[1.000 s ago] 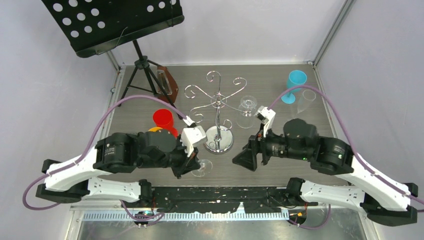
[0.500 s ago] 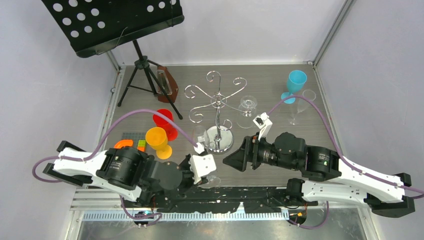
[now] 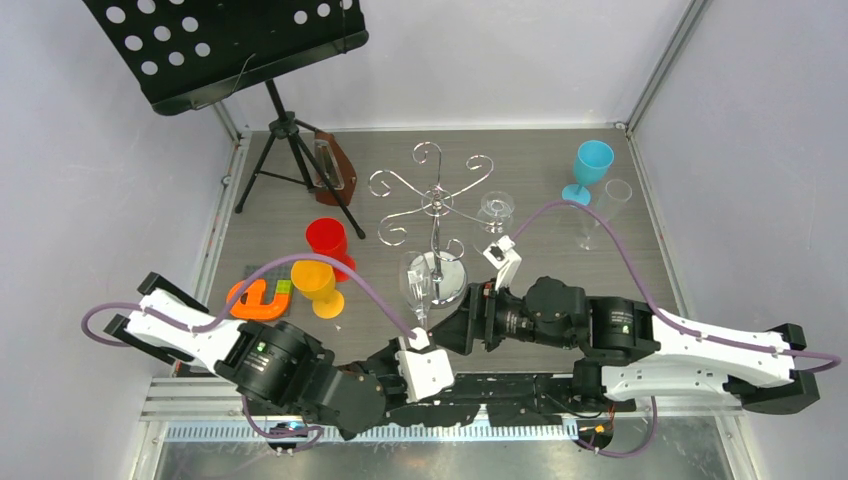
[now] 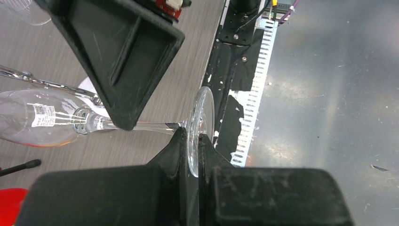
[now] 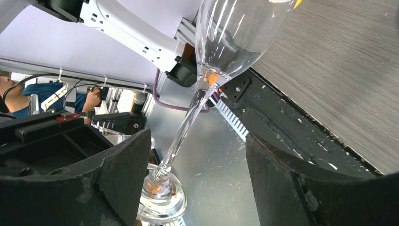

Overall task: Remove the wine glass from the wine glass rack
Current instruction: Place the wine glass at the center of the board.

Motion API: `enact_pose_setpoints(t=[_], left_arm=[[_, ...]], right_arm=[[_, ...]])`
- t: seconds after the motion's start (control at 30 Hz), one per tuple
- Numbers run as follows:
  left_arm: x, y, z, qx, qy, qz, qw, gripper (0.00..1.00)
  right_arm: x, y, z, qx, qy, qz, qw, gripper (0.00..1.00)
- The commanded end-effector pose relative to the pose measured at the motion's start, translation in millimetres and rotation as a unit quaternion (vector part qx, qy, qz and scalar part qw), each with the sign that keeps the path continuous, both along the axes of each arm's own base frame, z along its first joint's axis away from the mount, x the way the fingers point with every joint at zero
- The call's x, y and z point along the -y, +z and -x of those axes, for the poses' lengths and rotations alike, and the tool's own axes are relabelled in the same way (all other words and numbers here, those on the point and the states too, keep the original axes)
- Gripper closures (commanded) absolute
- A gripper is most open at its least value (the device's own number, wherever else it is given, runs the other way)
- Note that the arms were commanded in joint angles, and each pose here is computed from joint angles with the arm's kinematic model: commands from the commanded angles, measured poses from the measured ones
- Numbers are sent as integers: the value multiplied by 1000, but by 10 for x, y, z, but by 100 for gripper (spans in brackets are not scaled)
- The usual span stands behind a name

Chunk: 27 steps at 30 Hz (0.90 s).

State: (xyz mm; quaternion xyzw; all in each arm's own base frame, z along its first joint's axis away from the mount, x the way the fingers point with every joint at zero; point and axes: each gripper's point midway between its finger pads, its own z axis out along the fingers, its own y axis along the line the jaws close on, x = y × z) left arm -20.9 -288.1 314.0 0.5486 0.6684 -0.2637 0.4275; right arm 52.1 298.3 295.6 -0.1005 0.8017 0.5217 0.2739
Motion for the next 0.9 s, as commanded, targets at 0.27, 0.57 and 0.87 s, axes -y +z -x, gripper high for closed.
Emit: enact_pose_setpoints(t=[0.27,0.57,0.87], left_arm=[[105,167,-33,40,39,55,997,100],[133,118,21,52,40,50,997,100],[95,-65,79,31,41,41,998,100]], right_arm=[[-299,28,102,-25,5,-35,999,22],[-372,-8,145,-34,11,-39,999,51],[-374,-133,152,-45,7,-40,998,77]])
